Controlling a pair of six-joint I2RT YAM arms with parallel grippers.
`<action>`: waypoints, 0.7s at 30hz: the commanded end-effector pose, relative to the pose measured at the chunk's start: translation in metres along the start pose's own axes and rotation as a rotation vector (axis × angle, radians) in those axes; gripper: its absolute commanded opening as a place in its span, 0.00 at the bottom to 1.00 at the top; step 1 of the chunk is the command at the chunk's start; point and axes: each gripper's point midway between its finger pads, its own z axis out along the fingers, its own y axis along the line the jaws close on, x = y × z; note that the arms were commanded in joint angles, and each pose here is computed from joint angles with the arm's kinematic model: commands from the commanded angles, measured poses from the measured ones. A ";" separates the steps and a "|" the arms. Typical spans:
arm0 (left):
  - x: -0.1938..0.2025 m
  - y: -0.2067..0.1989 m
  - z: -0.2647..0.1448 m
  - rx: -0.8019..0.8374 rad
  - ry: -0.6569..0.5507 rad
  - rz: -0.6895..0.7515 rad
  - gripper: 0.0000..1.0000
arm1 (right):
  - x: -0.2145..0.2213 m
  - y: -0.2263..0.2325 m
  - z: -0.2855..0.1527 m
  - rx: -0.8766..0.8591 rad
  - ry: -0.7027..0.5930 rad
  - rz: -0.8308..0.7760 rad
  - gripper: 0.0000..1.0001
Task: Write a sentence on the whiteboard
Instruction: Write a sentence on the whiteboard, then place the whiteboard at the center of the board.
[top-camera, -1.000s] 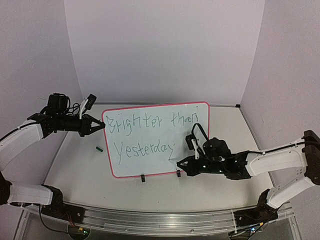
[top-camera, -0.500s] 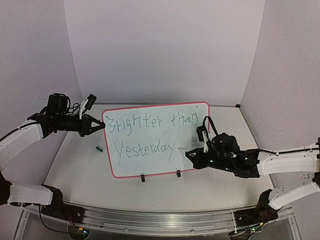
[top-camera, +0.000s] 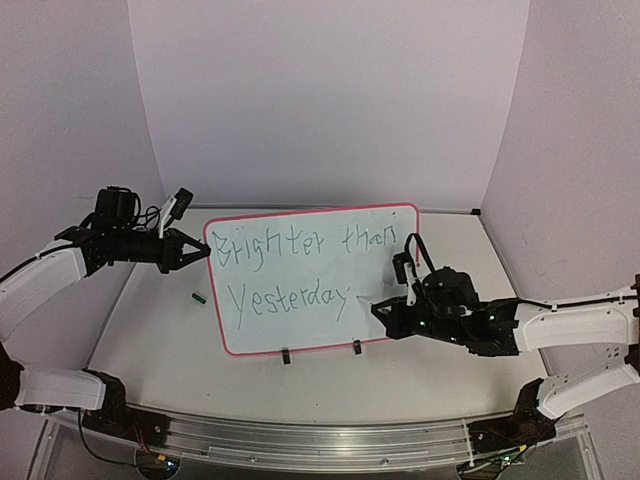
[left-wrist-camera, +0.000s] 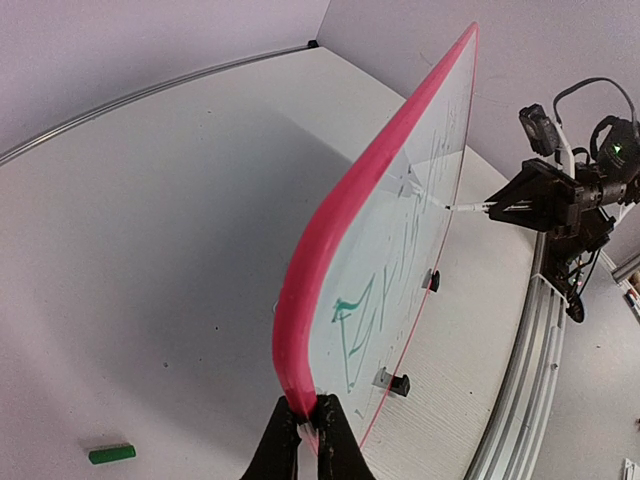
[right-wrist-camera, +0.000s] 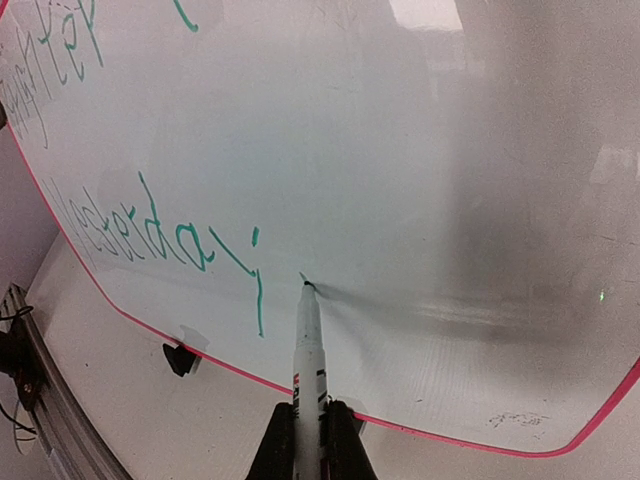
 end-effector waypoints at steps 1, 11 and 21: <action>0.033 -0.004 0.010 0.009 0.118 -0.036 0.00 | -0.018 0.010 -0.005 -0.023 -0.048 -0.021 0.00; 0.027 -0.010 0.005 0.015 0.090 -0.029 0.19 | -0.061 0.035 -0.041 -0.144 -0.206 -0.082 0.00; 0.016 -0.009 -0.008 -0.059 0.058 -0.032 0.53 | -0.089 0.049 -0.051 -0.159 -0.273 -0.131 0.00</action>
